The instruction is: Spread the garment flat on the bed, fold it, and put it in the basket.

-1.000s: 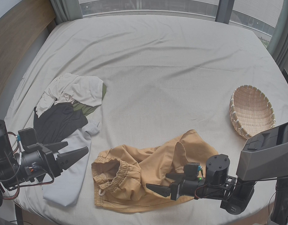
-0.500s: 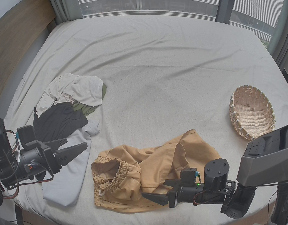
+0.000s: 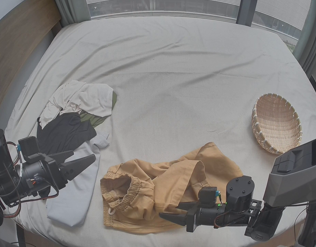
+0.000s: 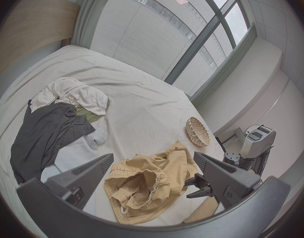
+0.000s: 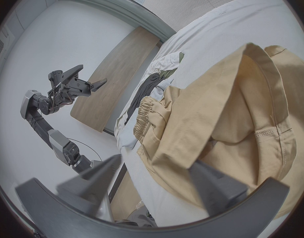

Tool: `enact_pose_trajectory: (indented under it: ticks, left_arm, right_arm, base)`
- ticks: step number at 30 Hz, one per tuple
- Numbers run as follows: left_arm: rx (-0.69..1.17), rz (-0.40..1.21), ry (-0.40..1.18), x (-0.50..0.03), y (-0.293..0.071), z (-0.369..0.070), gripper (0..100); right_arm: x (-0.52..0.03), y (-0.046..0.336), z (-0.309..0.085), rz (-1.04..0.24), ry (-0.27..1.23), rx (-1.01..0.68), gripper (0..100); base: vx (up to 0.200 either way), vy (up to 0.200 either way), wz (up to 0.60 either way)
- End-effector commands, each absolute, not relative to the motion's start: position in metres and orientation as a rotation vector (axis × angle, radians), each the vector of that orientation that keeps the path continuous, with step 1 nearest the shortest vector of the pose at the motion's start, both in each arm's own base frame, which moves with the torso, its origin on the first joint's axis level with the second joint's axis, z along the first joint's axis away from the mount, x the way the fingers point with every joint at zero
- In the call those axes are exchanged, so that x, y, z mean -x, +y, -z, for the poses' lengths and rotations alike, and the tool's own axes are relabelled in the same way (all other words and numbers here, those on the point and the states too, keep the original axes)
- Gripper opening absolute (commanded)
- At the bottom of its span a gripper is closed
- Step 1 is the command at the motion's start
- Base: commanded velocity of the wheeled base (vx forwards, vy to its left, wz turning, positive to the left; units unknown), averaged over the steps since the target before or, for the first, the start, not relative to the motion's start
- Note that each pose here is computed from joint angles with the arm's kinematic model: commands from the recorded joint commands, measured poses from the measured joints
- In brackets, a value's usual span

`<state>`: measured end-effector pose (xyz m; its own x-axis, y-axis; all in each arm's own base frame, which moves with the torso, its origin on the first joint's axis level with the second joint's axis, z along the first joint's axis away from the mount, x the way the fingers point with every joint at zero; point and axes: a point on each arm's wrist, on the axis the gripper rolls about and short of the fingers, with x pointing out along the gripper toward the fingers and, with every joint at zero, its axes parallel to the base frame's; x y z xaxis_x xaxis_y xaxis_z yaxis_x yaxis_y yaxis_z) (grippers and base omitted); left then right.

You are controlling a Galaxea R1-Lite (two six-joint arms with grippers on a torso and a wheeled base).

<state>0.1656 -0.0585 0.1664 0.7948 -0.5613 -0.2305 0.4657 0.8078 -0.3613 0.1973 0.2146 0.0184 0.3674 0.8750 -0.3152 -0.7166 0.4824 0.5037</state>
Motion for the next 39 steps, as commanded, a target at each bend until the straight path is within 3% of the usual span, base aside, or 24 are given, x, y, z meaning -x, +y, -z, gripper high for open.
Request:
enact_pose_trajectory:
  ticks: [1, 12, 30, 39]
  left_arm:
    - [0.301, 0.559, 0.341, -0.165, -0.058, -0.166, 100]
    - [0.308, 0.558, 0.343, -0.165, -0.058, -0.166, 100]
    - [0.308, 0.554, 0.362, -0.163, -0.058, -0.161, 100]
    - [0.306, 0.553, 0.359, -0.163, -0.058, -0.161, 100]
  right_arm:
    - [-0.197, 0.215, -0.019, -1.043, 0.593, -0.304, 0]
    - [-0.192, 0.192, -0.062, -1.031, 0.465, -0.342, 0]
    - [-0.235, 0.141, -0.052, -0.808, 0.408, -0.293, 0]
    - [-0.24, 0.123, -0.053, -0.803, 0.409, -0.305, 0]
  base:
    - [0.0, 0.0, 0.0]
    - [0.0, 0.0, 0.0]
    - [0.0, 0.0, 0.0]
    - [0.0, 0.0, 0.0]
